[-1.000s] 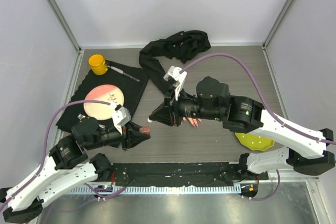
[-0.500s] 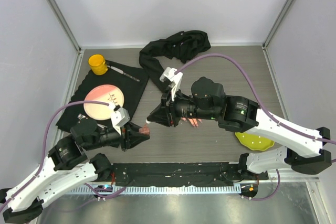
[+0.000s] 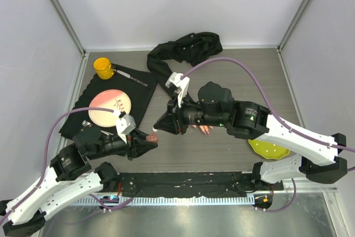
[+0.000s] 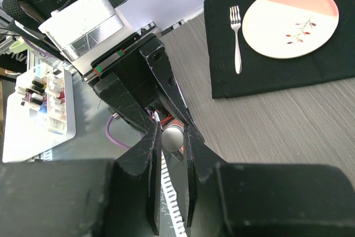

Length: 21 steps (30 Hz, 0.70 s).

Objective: Paint the nails

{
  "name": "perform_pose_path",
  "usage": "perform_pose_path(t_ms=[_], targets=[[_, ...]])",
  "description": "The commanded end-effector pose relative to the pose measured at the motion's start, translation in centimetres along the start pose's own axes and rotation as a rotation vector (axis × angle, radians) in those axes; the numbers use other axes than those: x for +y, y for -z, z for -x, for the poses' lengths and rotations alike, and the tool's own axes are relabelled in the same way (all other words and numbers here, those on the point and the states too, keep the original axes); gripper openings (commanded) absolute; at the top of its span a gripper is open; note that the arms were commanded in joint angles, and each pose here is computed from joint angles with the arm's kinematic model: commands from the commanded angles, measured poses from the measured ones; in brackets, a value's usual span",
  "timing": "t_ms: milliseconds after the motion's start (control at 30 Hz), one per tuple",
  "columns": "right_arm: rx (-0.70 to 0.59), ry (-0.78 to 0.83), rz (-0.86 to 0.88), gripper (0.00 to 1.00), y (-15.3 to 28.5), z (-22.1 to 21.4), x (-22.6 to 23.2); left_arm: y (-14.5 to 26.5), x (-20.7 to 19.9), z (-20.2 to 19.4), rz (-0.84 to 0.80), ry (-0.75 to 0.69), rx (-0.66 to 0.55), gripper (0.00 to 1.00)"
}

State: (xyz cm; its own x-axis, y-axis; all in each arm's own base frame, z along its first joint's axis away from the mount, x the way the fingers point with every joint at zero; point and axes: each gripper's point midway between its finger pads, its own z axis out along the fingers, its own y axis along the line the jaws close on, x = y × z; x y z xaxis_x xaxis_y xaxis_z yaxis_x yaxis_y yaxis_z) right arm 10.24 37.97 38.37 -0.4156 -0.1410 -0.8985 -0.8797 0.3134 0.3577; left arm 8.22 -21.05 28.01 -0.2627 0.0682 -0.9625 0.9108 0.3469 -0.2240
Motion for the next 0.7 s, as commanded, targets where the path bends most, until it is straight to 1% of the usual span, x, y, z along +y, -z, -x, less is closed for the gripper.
perform_pose_path(t_ms=[0, 667], targets=[[-0.038, 0.002, 0.026, 0.01, 0.0, 1.2, 0.7, 0.5, -0.8, 2.1, -0.032, -0.040, -0.072, 0.00], [0.000, -0.005, 0.040, 0.01, -0.9, 0.1, 0.7, 0.6, -0.9, 2.2, -0.034, -0.042, -0.077, 0.00]])
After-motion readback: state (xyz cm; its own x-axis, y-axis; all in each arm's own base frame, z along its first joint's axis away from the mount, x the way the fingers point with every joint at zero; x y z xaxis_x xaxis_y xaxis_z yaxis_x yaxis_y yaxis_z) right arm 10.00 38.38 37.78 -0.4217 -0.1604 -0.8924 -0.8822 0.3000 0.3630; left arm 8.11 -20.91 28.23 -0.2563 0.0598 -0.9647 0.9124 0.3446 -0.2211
